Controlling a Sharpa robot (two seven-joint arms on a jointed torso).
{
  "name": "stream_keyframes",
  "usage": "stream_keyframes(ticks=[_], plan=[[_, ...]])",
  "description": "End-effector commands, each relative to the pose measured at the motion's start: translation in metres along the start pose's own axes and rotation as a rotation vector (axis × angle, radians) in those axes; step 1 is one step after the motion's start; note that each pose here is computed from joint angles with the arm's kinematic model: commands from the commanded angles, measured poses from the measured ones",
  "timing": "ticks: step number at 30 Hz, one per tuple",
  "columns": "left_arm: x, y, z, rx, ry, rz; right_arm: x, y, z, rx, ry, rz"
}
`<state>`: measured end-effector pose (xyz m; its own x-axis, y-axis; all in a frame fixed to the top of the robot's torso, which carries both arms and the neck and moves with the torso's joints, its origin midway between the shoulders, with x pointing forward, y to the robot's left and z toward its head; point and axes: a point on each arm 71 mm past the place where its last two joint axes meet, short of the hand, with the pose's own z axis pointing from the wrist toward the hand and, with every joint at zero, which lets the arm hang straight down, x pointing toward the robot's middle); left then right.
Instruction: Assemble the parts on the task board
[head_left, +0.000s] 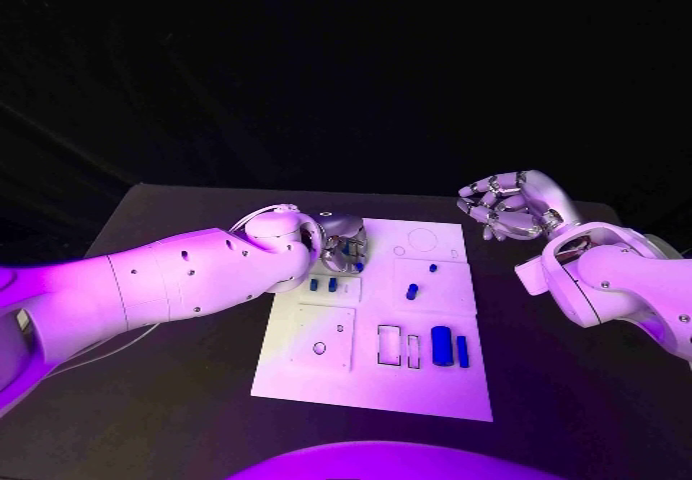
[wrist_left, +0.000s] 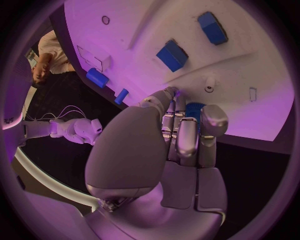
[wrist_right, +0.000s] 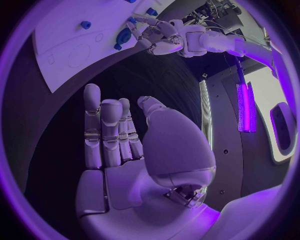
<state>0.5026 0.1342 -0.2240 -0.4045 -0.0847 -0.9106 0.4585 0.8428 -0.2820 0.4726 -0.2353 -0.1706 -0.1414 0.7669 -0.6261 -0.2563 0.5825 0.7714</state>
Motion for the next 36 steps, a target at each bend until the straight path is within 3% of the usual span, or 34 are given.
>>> stream_keyframes(ticks=[1,14,27,36], plan=[[-0.0034,-0.0014,-0.0035,0.016,-0.035,-0.042,0.001,0.001,0.0,-0.014,0.01,-0.006],[-0.0151,0.0064,-0.0224,-0.002,-0.066,-0.076,0.0,-0.001,0.001,-0.011,0.007,-0.008],[-0.0177,0.0322,-0.0432,-0.068,-0.05,-0.094,-0.001,-0.002,0.001,-0.007,0.004,-0.01],[-0.0178,0.0437,-0.0498,-0.098,-0.042,-0.102,-0.001,-0.003,0.001,-0.006,0.003,-0.011]])
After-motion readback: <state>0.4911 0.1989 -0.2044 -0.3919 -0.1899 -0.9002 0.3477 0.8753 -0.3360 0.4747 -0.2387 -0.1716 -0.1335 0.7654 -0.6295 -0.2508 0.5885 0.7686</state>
